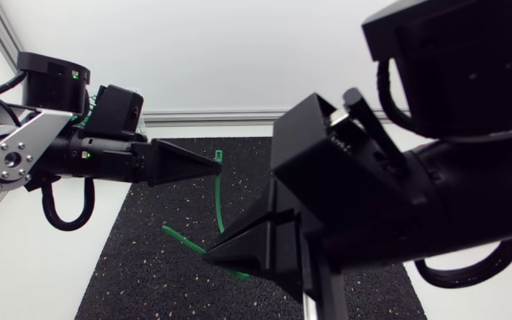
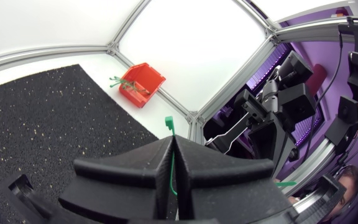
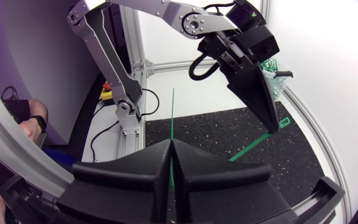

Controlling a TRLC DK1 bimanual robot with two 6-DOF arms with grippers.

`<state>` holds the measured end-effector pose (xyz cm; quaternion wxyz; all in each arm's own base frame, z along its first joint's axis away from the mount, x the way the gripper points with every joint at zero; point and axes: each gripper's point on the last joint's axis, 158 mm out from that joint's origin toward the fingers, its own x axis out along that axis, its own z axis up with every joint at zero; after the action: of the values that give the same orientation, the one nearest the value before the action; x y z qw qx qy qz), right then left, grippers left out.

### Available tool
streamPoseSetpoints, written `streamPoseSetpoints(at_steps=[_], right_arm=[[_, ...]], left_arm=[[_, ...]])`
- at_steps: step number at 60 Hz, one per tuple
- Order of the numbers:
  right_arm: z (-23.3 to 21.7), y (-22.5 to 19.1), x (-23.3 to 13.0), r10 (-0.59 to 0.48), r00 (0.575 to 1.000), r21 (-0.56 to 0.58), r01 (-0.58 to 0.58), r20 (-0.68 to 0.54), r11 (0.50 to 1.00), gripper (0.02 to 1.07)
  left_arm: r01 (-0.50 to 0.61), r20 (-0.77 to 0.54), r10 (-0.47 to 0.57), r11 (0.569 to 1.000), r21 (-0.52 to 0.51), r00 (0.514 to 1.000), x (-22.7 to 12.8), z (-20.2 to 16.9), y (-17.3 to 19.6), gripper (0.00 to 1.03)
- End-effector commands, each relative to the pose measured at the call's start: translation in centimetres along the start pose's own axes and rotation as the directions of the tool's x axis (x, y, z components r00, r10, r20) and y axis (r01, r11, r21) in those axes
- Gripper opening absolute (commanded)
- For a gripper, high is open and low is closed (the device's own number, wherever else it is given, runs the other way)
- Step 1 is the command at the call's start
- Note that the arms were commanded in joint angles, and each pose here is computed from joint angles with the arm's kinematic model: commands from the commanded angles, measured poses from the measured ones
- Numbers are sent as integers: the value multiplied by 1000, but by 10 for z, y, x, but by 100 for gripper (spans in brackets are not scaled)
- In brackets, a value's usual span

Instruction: Take a green cable tie from the red box, thread the tail through the head to close it, then place it in the transparent bin on the left.

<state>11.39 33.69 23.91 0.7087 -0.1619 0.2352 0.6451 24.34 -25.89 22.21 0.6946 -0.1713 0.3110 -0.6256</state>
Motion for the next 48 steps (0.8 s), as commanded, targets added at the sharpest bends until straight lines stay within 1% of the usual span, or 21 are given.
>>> streamPoseSetpoints(at_steps=[1,2,3,4,6,7,10,15,22,25,27,31,35,40,44,48], right_arm=[[7,5,-12,24,1000,-45,-24,11,999,7],[6,12,-17,69,998,-59,-69,8,996,7],[7,14,-23,84,996,-71,-83,20,994,7],[12,8,-29,69,996,-49,-67,51,997,7],[17,2,-31,51,997,-10,-51,66,999,7],[19,0,-33,46,998,16,-47,53,999,7],[23,0,-35,50,998,34,-51,36,998,7],[24,-6,-36,36,999,97,-38,16,995,7],[32,-4,-41,40,999,109,-43,26,993,7],[31,2,-43,68,998,133,-69,9,989,7],[32,4,-44,81,997,180,-81,9,980,7],[38,-2,-47,65,998,242,-69,25,968,7],[40,-2,-49,64,998,336,-68,22,939,7],[49,1,-55,63,997,366,-73,40,928,7],[51,0,-55,62,997,439,-72,38,895,7],[52,0,-52,68,997,520,-74,31,851,7]], left_arm=[[19,30,-17,997,-71,999,2,-4,-11,4],[18,36,-16,998,-67,999,3,-3,-12,4],[15,40,-12,998,-66,999,3,-3,-12,4],[11,44,-8,998,-62,999,4,-3,-12,4],[12,43,-9,998,-63,999,4,-4,-13,4],[14,42,-12,998,-63,999,5,-4,-14,4],[15,41,-12,998,-62,999,5,-6,-15,4],[17,39,-15,998,-62,999,5,-8,-17,4],[23,41,-21,998,-52,999,4,-11,-24,4],[24,43,-22,999,-48,999,3,-11,-25,4],[24,44,-22,999,-47,999,3,-12,-26,4],[24,45,-22,999,-44,999,2,-12,-27,4],[26,50,-24,999,-34,998,1,-11,-29,4],[26,57,-25,999,-28,998,0,-11,-32,4],[26,75,-24,1000,-17,997,-1,-8,-36,4],[28,91,-27,1000,-10,995,-2,-7,-39,4]])
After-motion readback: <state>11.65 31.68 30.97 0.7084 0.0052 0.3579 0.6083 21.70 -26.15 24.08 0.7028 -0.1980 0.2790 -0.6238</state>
